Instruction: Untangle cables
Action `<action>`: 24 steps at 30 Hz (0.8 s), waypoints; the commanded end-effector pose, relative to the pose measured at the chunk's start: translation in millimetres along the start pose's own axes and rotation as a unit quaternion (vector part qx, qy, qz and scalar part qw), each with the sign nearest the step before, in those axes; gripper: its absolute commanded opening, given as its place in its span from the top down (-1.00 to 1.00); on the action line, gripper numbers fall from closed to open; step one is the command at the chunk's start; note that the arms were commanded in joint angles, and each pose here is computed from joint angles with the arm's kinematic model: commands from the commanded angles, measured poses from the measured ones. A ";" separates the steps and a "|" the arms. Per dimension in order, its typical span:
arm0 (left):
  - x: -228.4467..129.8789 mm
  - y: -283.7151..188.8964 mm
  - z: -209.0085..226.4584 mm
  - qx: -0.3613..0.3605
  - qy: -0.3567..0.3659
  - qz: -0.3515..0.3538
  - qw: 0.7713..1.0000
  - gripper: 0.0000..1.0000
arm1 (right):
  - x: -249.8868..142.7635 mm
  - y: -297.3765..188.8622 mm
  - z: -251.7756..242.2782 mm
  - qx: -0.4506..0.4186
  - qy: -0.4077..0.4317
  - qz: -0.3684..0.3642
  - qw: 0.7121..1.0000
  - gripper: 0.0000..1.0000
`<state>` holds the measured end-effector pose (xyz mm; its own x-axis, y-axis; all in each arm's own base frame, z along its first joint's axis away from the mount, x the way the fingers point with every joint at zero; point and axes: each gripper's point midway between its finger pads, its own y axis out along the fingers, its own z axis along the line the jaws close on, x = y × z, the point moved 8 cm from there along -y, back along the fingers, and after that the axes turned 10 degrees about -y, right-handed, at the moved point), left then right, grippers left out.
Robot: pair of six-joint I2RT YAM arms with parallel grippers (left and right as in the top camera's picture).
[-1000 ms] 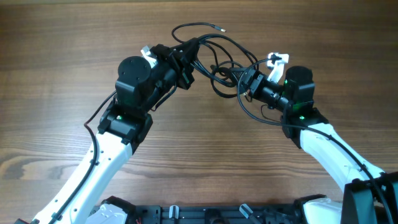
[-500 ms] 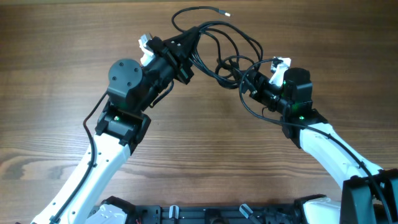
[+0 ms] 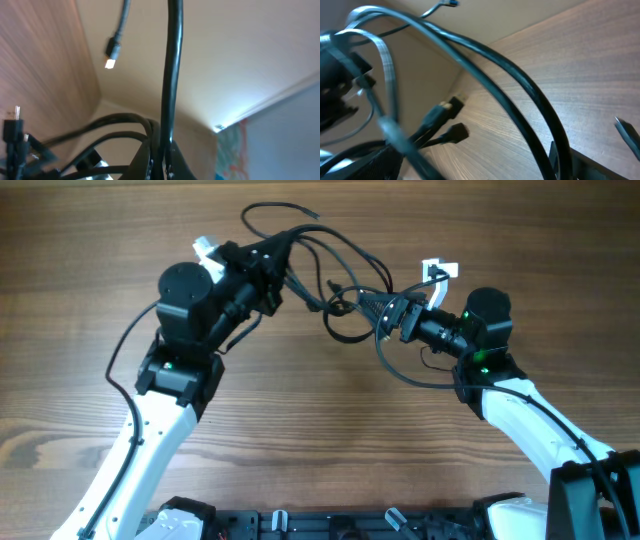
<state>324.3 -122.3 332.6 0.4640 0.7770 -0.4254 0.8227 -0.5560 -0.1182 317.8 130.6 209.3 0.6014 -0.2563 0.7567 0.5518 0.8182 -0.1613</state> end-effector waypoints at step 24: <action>27.4 -14.3 9.7 0.065 0.002 -0.060 0.996 0.92 | -1.5 10.7 66.4 0.180 -0.387 -0.042 0.903 -0.93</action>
<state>327.1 -84.8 297.0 0.3027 0.8558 -0.4194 0.8280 -0.4541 -0.3290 294.0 162.3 246.5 0.0102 -0.0320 0.9994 0.3273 0.9445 0.0269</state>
